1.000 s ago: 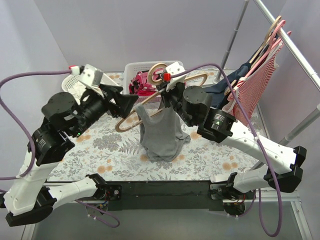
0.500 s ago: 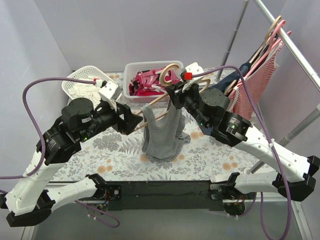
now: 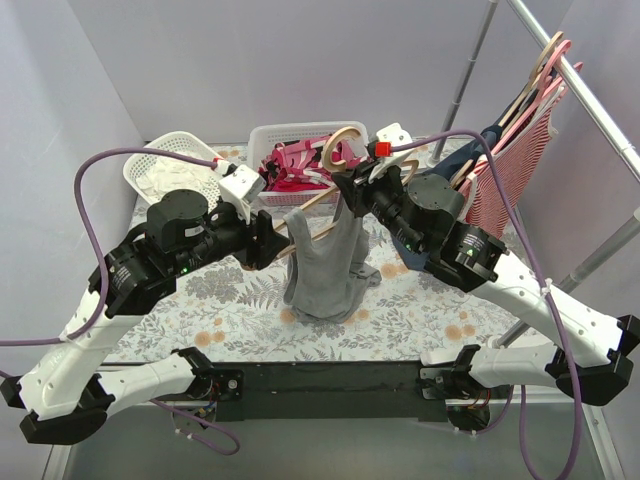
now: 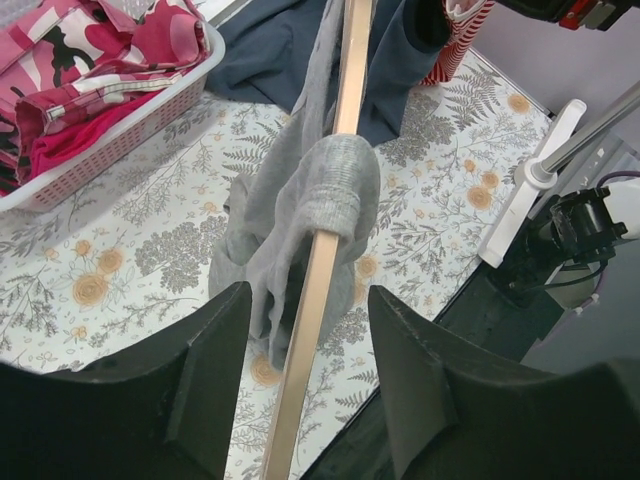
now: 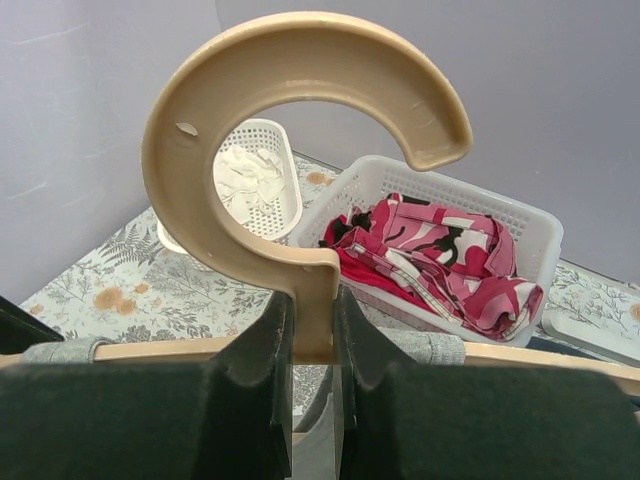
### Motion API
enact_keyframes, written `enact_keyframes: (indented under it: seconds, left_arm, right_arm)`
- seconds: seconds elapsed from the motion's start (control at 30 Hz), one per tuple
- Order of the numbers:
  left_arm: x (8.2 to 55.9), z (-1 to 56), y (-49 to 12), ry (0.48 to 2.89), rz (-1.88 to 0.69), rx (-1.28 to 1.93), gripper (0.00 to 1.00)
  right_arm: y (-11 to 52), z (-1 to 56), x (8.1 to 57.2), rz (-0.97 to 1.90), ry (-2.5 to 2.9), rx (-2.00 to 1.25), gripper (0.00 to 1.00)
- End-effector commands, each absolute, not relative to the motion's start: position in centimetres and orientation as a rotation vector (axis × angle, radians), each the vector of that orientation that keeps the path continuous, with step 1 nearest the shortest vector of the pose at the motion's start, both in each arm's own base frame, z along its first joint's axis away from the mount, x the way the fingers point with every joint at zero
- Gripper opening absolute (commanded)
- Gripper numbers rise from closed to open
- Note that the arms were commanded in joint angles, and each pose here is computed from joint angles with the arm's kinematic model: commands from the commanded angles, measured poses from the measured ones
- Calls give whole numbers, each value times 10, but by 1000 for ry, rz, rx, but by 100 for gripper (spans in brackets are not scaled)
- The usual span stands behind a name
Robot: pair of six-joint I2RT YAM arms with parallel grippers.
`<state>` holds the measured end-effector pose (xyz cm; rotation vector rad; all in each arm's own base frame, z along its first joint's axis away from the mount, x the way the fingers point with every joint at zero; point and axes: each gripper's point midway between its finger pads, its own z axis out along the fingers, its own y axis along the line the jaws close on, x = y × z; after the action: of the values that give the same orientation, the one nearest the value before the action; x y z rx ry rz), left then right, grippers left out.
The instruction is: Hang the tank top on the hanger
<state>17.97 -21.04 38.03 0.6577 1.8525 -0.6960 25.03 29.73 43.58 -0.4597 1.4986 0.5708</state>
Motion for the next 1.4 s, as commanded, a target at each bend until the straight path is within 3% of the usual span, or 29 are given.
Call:
enact_keyframes:
  seconds: [0.0, 0.27, 0.37, 0.5, 0.6, 0.8, 0.87, 0.9, 1.0, 1.07, 1.1, 1.2, 1.37]
  left_arm:
    - [178, 375, -207, 1864, -674, 681, 47]
    - [174, 374, -201, 1864, -673, 662, 46]
    - [171, 375, -199, 1860, -685, 659, 41]
    - [170, 372, -198, 1862, -688, 655, 22]
    - [171, 372, -198, 1863, -687, 644, 2]
    - [168, 382, -198, 1797, -725, 621, 0]
    - [166, 376, -199, 1790, -744, 619, 0]
    - [164, 383, -198, 1754, -759, 607, 0]
    - [161, 389, -193, 1713, -769, 579, 0]
    - [161, 394, -190, 1672, -779, 558, 0]
    - [157, 400, -187, 1641, -792, 547, 0]
    - [154, 400, -185, 1630, -795, 554, 0]
    - [151, 405, -179, 1603, -794, 543, 0]
  right_arm:
    - [286, 469, 244, 633, 1417, -394, 1]
    - [280, 469, 244, 625, 1418, -393, 1]
    - [278, 468, 244, 620, 1420, -389, 1]
    - [278, 468, 243, 634, 1421, -388, 1]
    - [281, 468, 240, 658, 1424, -396, 1]
    - [287, 466, 238, 681, 1432, -415, 1]
    - [287, 465, 236, 684, 1435, -427, 9]
    - [288, 465, 234, 695, 1434, -438, 24]
    - [288, 457, 228, 701, 1442, -484, 46]
    - [286, 447, 222, 704, 1448, -522, 53]
    - [284, 447, 215, 725, 1438, -543, 62]
    - [281, 432, 205, 742, 1438, -593, 71]
    - [272, 383, 211, 708, 1531, -588, 73]
